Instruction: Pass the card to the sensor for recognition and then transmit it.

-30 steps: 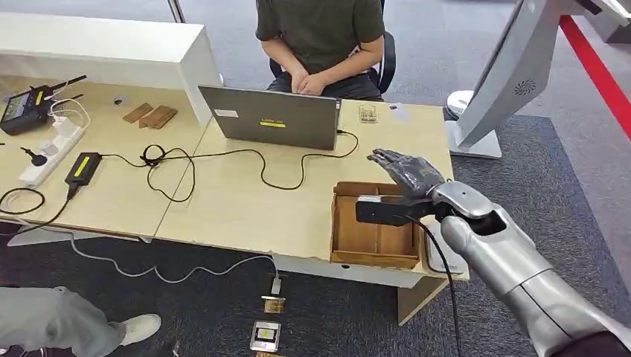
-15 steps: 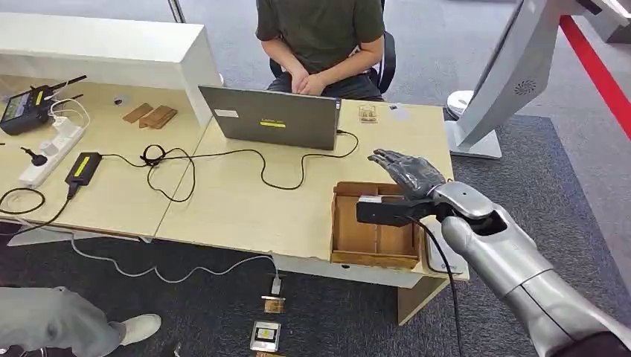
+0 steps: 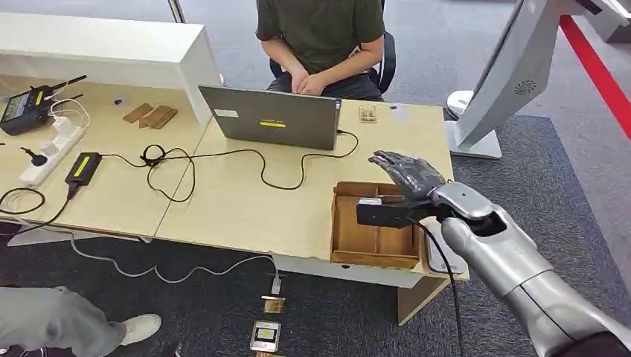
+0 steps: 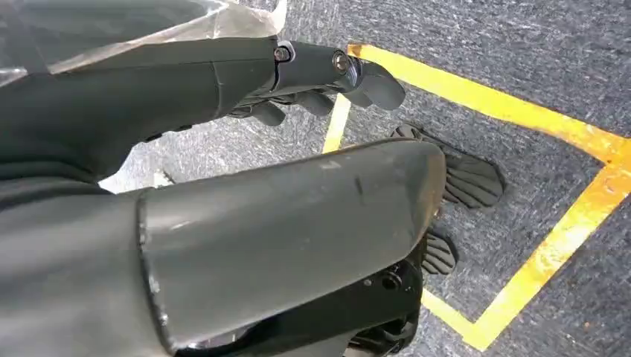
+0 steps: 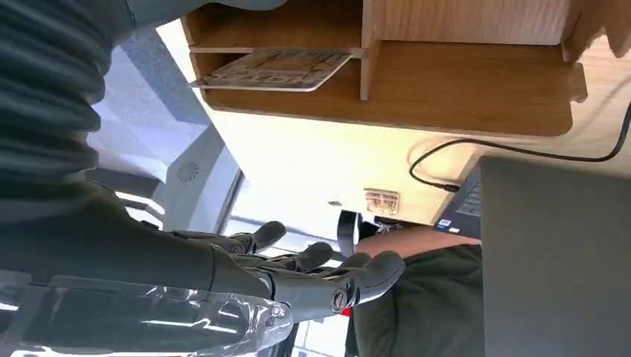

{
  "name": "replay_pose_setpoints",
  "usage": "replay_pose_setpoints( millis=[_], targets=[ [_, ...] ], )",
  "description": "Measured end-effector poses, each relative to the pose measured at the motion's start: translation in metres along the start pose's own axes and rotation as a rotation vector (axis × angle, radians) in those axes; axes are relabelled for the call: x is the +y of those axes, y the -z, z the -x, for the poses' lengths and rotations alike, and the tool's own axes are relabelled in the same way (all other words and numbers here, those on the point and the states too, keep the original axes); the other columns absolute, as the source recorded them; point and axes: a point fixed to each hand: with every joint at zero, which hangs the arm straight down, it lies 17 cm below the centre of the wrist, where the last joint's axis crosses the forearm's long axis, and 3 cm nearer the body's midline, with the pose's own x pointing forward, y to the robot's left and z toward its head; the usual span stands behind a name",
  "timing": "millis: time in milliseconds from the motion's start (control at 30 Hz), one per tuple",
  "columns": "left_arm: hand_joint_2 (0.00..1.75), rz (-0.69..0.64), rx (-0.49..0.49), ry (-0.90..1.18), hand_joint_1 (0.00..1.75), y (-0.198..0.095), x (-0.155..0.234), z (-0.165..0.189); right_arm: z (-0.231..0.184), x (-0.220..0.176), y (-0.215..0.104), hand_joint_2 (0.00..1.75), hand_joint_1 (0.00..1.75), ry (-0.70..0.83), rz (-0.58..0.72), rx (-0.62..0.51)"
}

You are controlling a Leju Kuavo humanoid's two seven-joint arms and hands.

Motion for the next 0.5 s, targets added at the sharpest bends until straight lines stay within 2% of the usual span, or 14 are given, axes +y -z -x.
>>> replay_pose_setpoints(
  millis=[500],
  targets=[
    [0.0, -0.004, 0.006, 0.021, 0.0, 0.0003, 0.0016, 0.0011, 0.0038, 0.0097, -0.0016, 1.75, 0.0, 0.009, -0.016, 0.01]
  ],
)
